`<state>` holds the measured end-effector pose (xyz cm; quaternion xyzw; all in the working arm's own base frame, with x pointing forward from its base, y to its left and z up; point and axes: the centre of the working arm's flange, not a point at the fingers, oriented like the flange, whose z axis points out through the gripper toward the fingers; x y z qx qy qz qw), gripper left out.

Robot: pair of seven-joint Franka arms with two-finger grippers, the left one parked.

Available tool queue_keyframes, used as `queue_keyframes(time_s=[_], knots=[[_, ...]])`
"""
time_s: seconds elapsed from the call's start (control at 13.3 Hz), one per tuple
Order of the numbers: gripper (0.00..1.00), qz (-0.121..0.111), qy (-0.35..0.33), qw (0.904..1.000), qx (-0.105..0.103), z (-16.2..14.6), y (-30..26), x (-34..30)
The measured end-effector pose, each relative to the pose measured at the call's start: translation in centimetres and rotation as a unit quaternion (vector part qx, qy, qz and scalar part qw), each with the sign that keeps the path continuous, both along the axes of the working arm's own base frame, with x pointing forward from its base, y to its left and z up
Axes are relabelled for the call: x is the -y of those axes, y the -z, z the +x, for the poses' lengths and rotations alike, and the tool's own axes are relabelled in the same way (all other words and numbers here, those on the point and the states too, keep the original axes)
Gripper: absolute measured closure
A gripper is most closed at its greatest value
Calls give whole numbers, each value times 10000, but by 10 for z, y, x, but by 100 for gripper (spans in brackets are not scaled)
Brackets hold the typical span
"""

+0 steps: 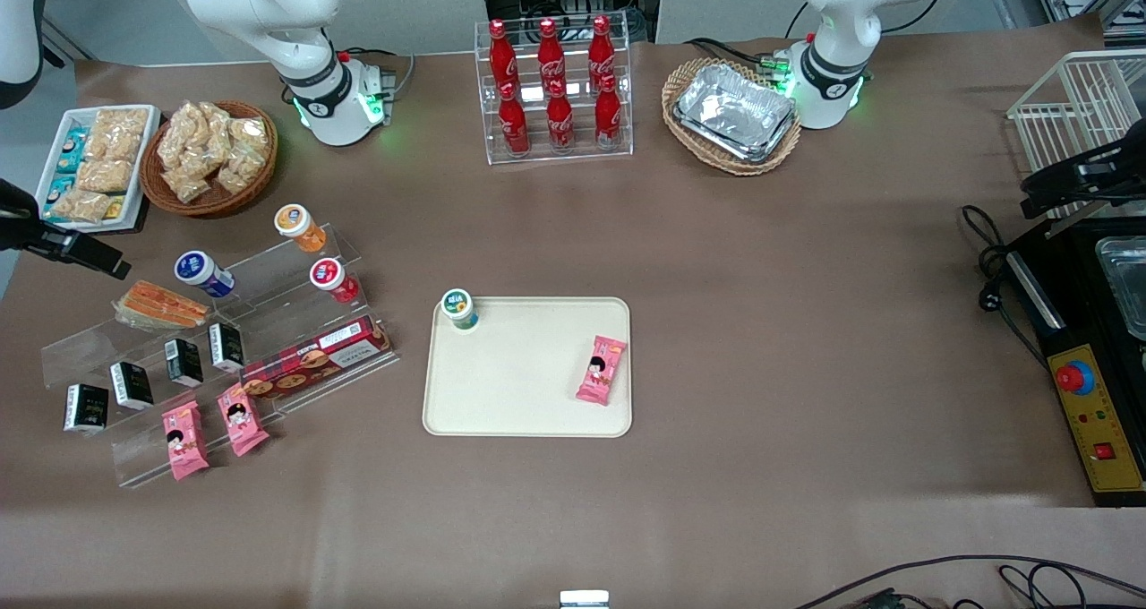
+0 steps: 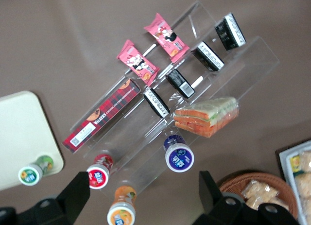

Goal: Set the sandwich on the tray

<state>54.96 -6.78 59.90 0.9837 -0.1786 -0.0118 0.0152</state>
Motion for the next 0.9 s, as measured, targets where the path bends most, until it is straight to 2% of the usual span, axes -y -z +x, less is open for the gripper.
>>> queue_keyframes(time_s=[0.3,0.45,0.75,0.83,0.9], knots=[[0,-48,1169,9931,9,1,3,3],[0,-75,1923,9813,11,1,5,11],[0,-158,3622,9319,-43,0,17,50],[0,-186,4074,9131,-49,1,20,55],[0,-219,4581,8886,-54,1,24,63]])
